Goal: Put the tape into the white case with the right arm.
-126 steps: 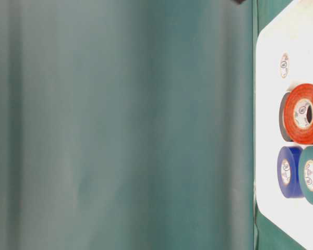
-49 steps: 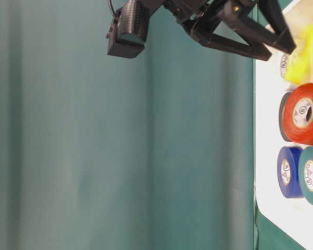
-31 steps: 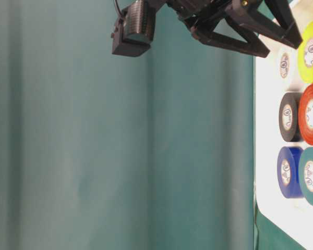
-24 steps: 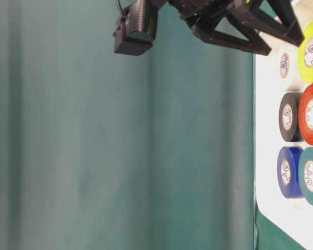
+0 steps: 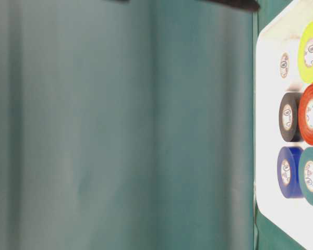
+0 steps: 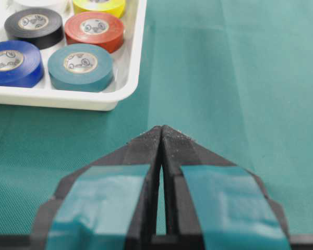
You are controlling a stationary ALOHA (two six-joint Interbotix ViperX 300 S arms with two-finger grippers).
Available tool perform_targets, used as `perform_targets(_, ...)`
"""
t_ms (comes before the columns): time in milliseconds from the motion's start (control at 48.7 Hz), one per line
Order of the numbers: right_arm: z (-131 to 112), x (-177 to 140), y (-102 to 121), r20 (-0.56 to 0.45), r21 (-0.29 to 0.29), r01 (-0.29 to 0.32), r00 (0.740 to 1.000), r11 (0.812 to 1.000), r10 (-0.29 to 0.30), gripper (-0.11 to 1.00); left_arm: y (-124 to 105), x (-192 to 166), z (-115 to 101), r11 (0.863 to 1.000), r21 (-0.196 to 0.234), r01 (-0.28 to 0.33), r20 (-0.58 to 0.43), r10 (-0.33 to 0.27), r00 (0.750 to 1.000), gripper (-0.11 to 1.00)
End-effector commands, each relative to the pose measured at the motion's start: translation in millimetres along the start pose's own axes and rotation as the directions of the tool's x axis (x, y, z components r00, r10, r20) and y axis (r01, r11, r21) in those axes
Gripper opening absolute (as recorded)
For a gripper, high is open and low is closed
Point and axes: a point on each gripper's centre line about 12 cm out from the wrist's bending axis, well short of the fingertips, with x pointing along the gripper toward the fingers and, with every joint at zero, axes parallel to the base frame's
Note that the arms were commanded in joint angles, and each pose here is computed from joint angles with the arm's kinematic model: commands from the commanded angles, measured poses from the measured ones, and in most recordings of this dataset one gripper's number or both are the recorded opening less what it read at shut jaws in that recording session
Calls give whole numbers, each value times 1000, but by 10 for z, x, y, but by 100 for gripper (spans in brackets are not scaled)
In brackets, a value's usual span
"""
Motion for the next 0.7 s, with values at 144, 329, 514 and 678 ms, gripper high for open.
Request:
perform_targets(144, -151, -299, -52, 84, 49, -9, 996, 999, 5, 82, -1, 4, 46, 1000, 0, -1, 8, 1, 1000, 0)
perform_targets(329, -291, -499, -94, 150, 60, -10, 989, 998, 1, 82, -1, 5, 44, 1000, 1, -1, 6, 1, 1000, 0)
perform_targets(514, -390, -630, -113, 211, 91, -24, 977, 996, 5, 82, -1, 5, 44, 1000, 0, -1, 6, 1, 1000, 0)
perform_targets(678, -484, -660, -107, 229, 137, -49, 973, 989, 16, 82, -1, 4, 46, 1000, 1, -1, 8, 1, 1000, 0)
